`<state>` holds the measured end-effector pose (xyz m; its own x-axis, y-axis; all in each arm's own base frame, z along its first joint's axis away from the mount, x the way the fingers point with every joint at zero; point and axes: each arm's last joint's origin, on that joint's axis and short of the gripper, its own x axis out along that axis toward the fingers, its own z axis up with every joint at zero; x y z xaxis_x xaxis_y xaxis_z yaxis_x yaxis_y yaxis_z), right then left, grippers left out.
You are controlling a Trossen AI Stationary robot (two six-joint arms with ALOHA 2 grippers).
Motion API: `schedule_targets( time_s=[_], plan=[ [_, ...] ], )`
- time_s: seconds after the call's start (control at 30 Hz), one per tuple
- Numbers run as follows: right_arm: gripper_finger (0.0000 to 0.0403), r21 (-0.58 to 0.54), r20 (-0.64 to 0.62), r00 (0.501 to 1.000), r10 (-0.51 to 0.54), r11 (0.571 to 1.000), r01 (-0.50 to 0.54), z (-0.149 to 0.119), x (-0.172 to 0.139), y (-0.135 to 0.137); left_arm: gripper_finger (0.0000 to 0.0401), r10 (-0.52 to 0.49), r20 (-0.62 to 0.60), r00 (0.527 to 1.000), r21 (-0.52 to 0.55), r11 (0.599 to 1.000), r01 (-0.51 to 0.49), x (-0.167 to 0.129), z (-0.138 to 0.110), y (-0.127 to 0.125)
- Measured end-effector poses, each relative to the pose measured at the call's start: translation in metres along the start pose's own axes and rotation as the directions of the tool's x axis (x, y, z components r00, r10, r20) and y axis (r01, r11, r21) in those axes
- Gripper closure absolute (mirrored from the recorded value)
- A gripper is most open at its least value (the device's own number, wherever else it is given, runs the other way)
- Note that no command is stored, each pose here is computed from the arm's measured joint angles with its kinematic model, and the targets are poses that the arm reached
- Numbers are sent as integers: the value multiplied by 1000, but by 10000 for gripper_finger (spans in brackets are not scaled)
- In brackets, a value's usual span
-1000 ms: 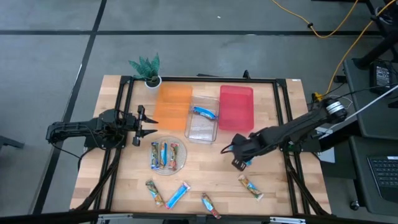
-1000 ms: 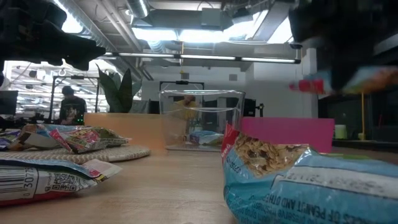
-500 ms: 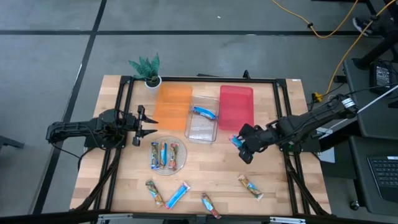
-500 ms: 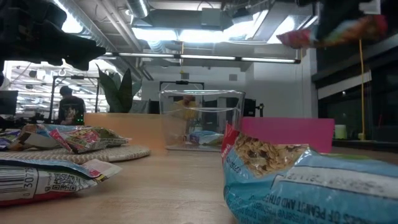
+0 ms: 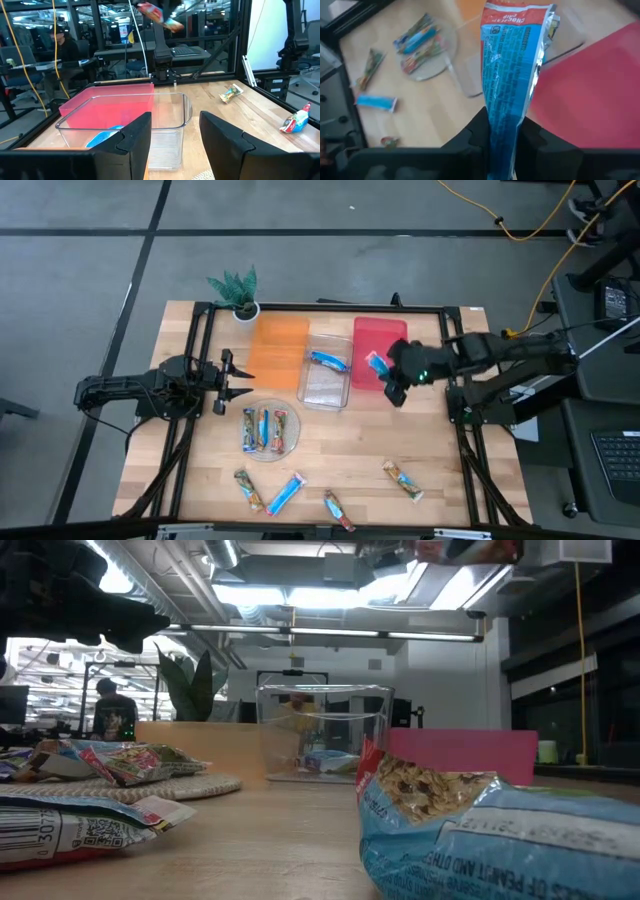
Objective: Pick and place Granola Bars by type
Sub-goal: Put the top right red granola bar into the red bin
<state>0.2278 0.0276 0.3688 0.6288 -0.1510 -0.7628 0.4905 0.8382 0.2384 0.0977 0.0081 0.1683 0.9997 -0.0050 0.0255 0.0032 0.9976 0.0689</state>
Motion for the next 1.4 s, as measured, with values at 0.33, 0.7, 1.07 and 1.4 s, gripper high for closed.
schedule_targets(
  time_s=[0.33, 0.7, 1.07, 1.4],
  plan=[
    [343, 21, -3, 987, -160, 987, 160, 30, 18, -46, 240, 0, 0, 1000, 0, 1000, 0, 0, 0, 0],
    [343, -15, -120, 950, -290, 957, 290, 50, 61, -84, 239, 0, 0, 1000, 0, 1000, 0, 0, 0, 0],
    [343, -58, -247, 902, -355, 934, 352, 60, 112, -116, 238, 0, 0, 1000, 0, 1000, 0, 0, 0, 0],
    [343, -36, -326, 883, -336, 938, 344, 31, 154, -149, 237, 0, 0, 1000, 0, 1000, 0, 0, 0, 0]
  ],
)
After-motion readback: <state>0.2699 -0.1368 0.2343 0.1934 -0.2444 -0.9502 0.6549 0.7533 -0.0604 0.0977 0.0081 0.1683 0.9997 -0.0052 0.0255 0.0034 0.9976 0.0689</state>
